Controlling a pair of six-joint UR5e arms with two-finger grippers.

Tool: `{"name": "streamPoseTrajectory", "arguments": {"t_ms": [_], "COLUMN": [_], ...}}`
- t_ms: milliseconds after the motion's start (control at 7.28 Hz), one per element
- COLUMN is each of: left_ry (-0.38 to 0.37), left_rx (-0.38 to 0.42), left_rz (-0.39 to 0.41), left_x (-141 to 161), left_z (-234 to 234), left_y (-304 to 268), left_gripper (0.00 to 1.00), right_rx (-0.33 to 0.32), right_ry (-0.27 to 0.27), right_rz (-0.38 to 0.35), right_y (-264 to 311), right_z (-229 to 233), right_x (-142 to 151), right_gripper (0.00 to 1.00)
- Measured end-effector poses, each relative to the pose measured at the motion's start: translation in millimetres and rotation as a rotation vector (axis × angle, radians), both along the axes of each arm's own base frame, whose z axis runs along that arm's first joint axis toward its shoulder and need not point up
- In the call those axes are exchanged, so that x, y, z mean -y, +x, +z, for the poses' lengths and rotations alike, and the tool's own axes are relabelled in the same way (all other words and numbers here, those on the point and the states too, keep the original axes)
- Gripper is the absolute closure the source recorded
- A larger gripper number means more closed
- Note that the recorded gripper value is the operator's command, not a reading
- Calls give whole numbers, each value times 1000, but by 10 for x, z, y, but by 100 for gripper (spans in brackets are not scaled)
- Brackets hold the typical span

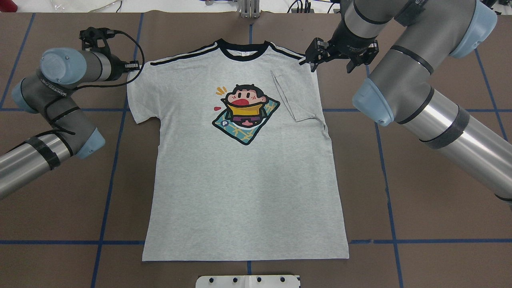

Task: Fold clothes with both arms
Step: 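Fold the sleeve nearest the left gripper inward over the shirt body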

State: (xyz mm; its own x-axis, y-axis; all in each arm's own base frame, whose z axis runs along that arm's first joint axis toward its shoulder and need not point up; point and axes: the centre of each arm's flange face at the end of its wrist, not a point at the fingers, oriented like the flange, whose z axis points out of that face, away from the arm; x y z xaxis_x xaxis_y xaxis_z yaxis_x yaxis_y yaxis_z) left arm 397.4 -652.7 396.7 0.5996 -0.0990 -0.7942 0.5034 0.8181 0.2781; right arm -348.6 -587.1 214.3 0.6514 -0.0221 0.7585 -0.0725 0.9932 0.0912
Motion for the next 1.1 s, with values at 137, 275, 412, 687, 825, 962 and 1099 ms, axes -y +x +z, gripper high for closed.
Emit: {"name": "streamPoseTrajectory", "arguments": {"t_ms": [137, 275, 412, 687, 825, 962, 1099], "left_ry": [-40, -74, -102, -137, -139, -135, -131], "left_rx": [-27, -54, -77, -106, -127, -143, -148], "left_rz": [-17, -26, -28, -20, -15, -15, -21], "left_x": [44, 49, 44, -21, -62, -68, -56], "left_z": [-372, -708, -943, -1125, -1133, -1127, -1122], "left_y": [165, 391, 644, 1054, 1191, 1300, 1378], "left_gripper": [100, 100, 100, 100, 100, 100, 100], "right_rx": [-1, -1, -3, -7, -8, -10, -11], "right_ry": [-1, -1, -3, -6, -6, -7, -8], "right_rz": [2, 4, 6, 8, 7, 8, 9], "right_y": [18, 37, 56, 84, 89, 93, 96], "right_z": [10, 19, 45, 89, 109, 122, 126], "right_x": [8, 13, 15, 20, 20, 21, 22], "right_gripper": [0, 0, 0, 0, 0, 0, 0]}}
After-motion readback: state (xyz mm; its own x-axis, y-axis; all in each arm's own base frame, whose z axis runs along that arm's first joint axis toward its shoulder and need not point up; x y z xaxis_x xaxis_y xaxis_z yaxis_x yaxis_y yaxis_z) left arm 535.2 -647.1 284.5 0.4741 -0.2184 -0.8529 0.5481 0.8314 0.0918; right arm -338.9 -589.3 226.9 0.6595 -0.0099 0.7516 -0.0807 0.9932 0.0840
